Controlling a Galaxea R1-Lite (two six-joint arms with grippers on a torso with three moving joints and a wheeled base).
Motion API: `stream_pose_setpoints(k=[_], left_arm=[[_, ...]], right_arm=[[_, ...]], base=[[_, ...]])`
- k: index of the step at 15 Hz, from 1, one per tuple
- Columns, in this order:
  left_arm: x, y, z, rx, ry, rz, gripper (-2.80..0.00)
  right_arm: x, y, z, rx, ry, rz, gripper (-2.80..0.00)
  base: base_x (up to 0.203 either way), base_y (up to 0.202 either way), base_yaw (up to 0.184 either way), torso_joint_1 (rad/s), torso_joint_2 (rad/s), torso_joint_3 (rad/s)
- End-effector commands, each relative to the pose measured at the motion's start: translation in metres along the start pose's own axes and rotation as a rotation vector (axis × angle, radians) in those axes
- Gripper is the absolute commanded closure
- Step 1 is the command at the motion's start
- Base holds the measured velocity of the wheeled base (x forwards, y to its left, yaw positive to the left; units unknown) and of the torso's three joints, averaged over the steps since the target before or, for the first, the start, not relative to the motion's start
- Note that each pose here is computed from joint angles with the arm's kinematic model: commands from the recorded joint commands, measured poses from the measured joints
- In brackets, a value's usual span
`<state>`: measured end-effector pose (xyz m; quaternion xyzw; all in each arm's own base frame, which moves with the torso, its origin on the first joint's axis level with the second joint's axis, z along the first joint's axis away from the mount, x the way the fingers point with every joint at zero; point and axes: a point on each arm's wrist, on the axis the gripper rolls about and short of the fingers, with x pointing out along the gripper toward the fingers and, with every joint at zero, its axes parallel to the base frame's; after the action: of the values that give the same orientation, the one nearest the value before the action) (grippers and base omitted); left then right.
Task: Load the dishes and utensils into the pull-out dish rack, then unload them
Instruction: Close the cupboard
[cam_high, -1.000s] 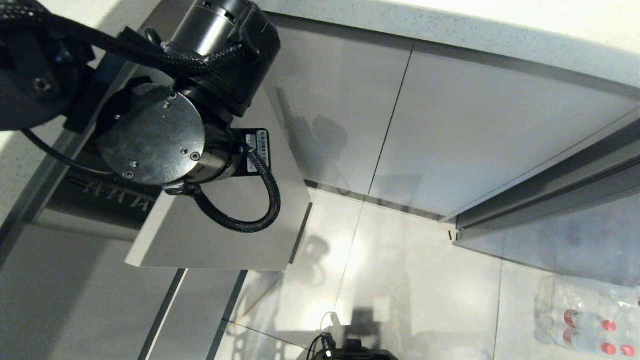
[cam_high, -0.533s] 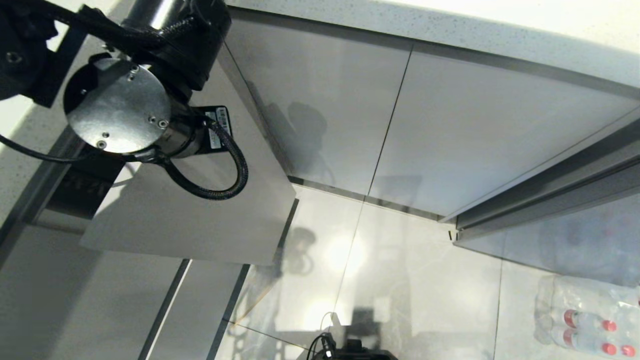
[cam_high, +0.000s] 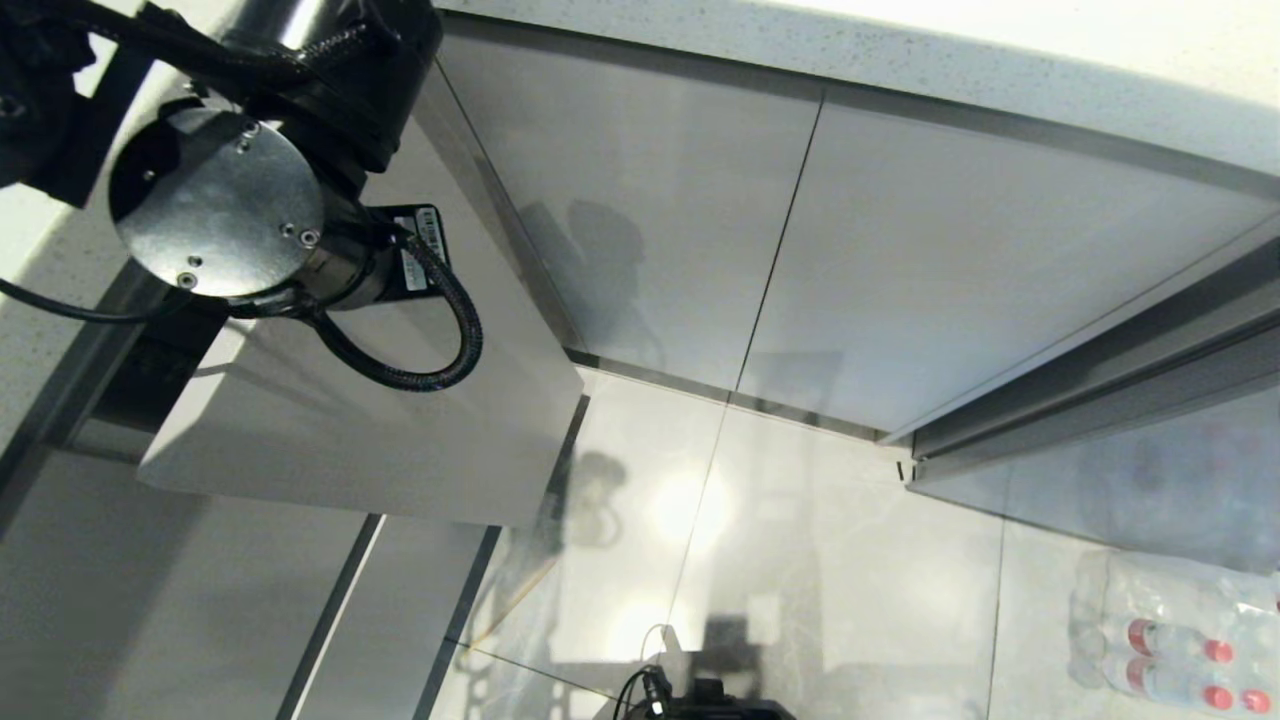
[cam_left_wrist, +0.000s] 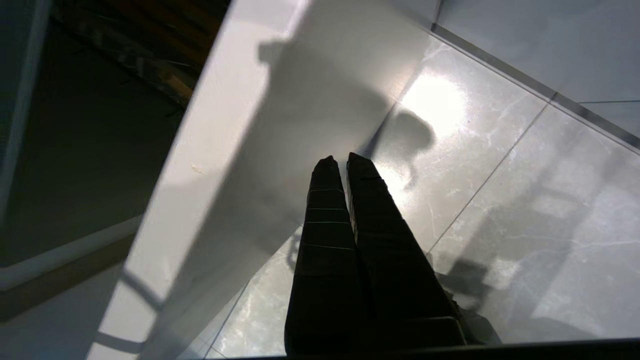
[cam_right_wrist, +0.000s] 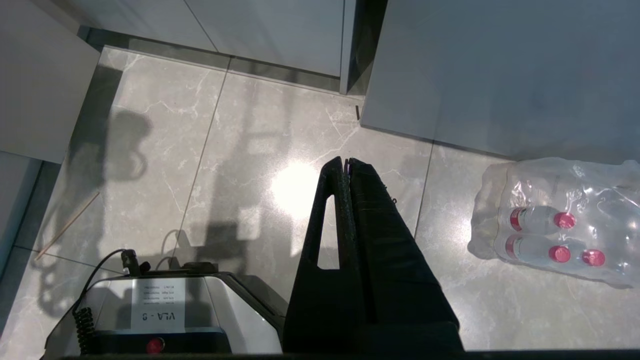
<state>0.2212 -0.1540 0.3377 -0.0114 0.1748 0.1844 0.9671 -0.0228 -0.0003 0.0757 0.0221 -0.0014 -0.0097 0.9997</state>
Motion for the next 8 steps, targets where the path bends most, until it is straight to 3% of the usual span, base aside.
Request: stream_pose_setpoints(k=[1, 4, 8], left_arm=[[0.005, 0.006, 0.002, 0.0, 0.001, 0.034, 0.0], [0.019, 0.025, 0.009, 0.001, 0.017, 0.122, 0.0], [0.018, 0.034, 0.013, -0.011, 0.009, 0.14, 0.0]], right_arm=[[0.0, 0.0, 0.0, 0.0, -0.001, -0.001, 0.0], [0.0, 0.0, 0.0, 0.002, -0.001, 0.0, 0.0], [0.0, 0.0, 0.0, 0.0, 0.001, 0.001, 0.0]], base=[[0.0, 0.0, 0.0, 0.0, 0.0, 0.0], [0.0, 0.0, 0.0, 0.0, 0.0, 0.0], [0.0, 0.0, 0.0, 0.0, 0.0, 0.0]])
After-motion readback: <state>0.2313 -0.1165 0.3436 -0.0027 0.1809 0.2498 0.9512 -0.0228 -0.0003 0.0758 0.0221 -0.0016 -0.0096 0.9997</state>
